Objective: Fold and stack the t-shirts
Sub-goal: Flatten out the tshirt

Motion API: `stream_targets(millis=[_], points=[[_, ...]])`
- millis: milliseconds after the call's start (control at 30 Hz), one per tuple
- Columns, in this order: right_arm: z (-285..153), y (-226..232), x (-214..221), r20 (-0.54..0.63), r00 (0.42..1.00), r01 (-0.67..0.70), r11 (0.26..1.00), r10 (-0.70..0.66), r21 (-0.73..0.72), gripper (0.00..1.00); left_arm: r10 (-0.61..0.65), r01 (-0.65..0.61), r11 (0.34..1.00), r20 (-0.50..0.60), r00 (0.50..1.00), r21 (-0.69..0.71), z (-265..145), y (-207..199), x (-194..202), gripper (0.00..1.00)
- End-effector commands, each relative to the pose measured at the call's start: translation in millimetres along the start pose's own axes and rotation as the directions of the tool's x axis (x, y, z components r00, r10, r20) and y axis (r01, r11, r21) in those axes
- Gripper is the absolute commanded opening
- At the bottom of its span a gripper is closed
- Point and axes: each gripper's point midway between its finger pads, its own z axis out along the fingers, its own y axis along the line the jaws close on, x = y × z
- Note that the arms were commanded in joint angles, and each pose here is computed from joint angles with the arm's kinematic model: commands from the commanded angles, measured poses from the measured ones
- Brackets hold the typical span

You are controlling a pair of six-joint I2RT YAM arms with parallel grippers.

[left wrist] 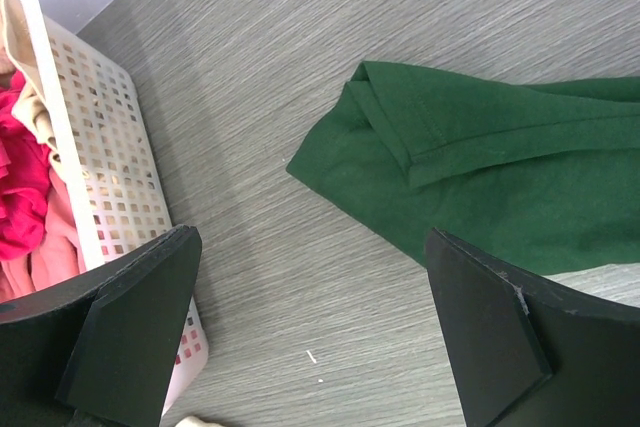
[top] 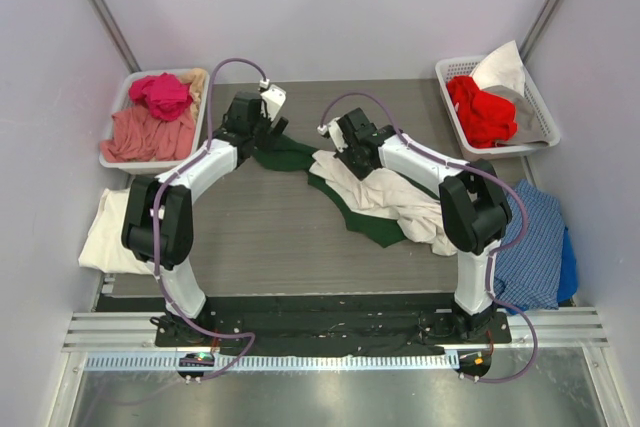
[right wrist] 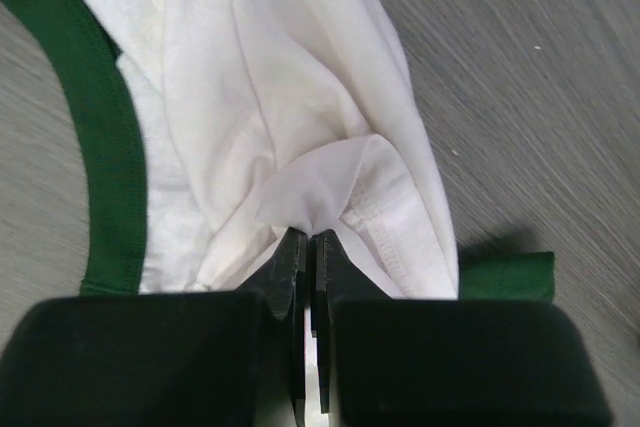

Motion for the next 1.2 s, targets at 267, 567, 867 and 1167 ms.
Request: stream_targets(millis=[267,567,867,1167], points=[[-87,-84,-7,0.063,0.998,-0.001,0.931,-0.024,0.364,0.01,-0.049,0.049,0.999,0.051,0.997,0.002,4,0,-7,0.99],[-140,-132,9,0.047,0.999,-0.03,0.846,0.006,0.532,0.01,-0.049,0.049,0.999,0.037,0.998,0.002,10,-4,-1,0.98],[-159,-170,27,0.042,0.997,-0.079,0.802,0.068,0.592,0.01,-0.028,0.028,1.0,0.038,0.999,-0.012,16,-2,-1,0.98],[-148,-168,38,0.051,0.993,-0.113,0.815,0.102,0.569,0.01,-0.067,0.066,0.996,0.01,0.998,0.063,55,1,-17,0.88]])
